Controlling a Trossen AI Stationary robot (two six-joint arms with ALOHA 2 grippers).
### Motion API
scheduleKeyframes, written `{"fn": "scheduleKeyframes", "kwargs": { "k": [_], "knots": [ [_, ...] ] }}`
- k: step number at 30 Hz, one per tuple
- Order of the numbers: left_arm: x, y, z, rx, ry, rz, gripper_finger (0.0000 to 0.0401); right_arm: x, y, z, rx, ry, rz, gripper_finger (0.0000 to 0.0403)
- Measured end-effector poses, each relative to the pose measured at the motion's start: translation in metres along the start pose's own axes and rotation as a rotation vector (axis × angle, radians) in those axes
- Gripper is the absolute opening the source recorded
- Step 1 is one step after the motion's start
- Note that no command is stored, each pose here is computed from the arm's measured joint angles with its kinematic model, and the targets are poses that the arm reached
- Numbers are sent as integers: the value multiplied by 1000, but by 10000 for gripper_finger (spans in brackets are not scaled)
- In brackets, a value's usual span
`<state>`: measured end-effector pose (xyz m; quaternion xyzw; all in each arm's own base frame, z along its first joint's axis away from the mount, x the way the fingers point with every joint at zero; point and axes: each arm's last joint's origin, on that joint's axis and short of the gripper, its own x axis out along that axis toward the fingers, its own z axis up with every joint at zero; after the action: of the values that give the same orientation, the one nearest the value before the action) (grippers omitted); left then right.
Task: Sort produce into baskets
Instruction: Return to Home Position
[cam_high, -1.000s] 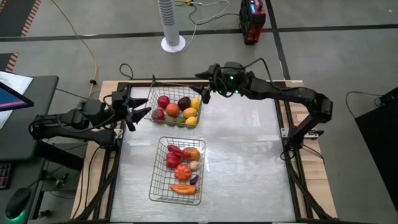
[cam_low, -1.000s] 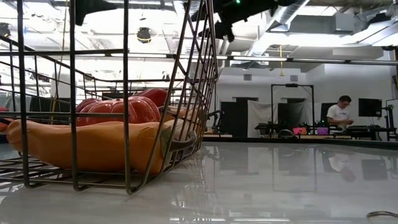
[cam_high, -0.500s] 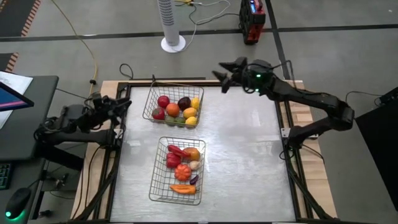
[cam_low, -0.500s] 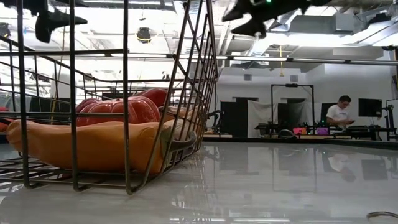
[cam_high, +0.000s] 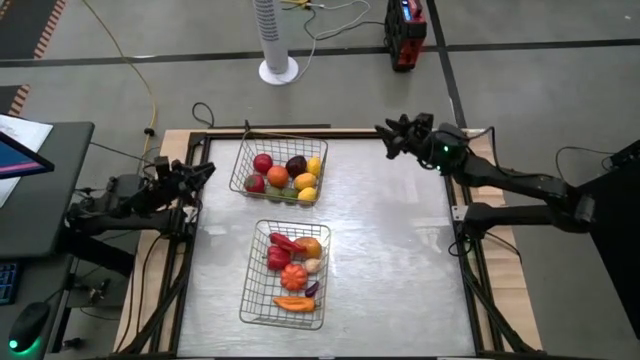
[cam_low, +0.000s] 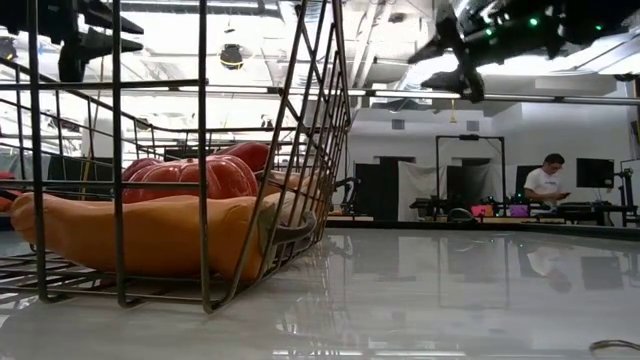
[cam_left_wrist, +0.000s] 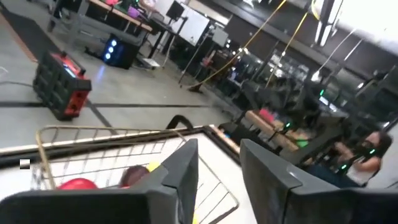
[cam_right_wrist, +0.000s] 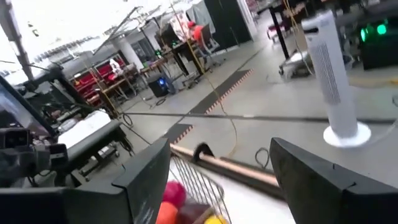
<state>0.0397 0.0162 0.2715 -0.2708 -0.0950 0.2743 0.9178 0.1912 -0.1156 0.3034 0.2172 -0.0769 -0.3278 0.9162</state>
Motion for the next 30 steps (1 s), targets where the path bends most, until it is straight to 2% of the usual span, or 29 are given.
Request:
{"fn": "scheduleKeyframes", "kwargs": {
  "k": [7, 11, 17, 23, 25, 30],
  "knots": [
    [5, 0, -7, -16, -21, -18, 70, -23, -15, -28, 105, 42, -5, 301],
    [6, -1, -7, -5, -33, -32, 46, -38, -18, -29, 136, 12, 15, 301],
    [6, -2, -5, -22, -37, -66, 9, -64, -13, -28, 197, -33, 105, 301],
    [6, -5, -2, -19, -66, -89, 1, -81, -13, -52, 246, -45, 91, 301],
    [9, -5, -7, -46, -89, -106, 0, -85, -16, -62, 273, -50, 89, 301],
    [26, 0, -41, -165, -110, -232, 0, -94, -21, -81, 361, -58, 163, 287]
  ]
}}
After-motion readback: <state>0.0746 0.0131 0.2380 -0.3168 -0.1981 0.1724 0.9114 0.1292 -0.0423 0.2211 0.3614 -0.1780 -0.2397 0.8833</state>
